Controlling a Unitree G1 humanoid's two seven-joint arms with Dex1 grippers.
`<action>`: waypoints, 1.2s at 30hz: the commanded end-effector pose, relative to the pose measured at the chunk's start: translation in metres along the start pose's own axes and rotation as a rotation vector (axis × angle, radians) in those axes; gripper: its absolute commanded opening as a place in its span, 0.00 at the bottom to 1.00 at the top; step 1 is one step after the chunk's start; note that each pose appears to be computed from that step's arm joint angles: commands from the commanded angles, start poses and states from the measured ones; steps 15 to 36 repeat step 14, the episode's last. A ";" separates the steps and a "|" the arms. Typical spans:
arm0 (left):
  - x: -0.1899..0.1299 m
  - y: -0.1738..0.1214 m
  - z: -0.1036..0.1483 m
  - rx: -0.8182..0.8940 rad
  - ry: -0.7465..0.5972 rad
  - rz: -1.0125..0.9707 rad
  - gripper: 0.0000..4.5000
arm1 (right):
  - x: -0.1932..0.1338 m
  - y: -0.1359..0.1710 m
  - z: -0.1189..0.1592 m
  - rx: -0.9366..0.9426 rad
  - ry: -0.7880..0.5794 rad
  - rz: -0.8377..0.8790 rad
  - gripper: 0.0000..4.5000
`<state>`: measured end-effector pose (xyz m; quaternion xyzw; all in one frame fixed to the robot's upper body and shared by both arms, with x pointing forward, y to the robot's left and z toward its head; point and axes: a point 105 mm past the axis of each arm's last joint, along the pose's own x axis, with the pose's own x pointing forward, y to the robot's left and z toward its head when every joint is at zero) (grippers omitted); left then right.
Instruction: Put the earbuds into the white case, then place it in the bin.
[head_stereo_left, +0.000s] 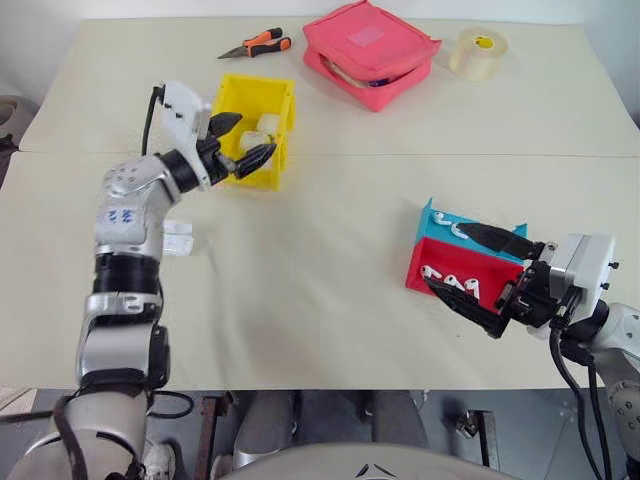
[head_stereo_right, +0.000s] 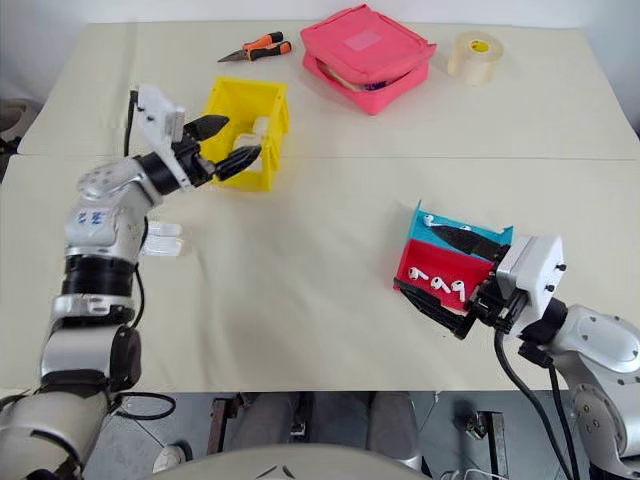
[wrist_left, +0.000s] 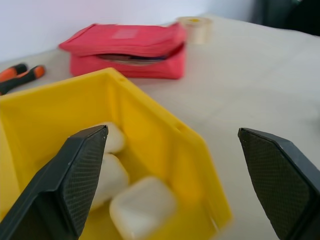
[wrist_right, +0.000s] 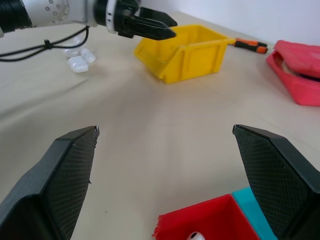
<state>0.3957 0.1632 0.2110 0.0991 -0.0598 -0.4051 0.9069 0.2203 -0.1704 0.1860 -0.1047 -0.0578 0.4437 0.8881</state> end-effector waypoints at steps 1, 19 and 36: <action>-0.023 -0.016 0.021 0.131 -0.041 -0.138 0.99 | -0.009 -0.008 0.002 -0.026 0.013 0.003 1.00; -0.069 -0.065 -0.031 0.237 0.032 -0.325 0.99 | -0.028 -0.025 -0.016 -0.060 0.087 -0.018 1.00; -0.069 -0.065 -0.031 0.237 0.032 -0.325 0.99 | -0.028 -0.025 -0.016 -0.060 0.087 -0.018 1.00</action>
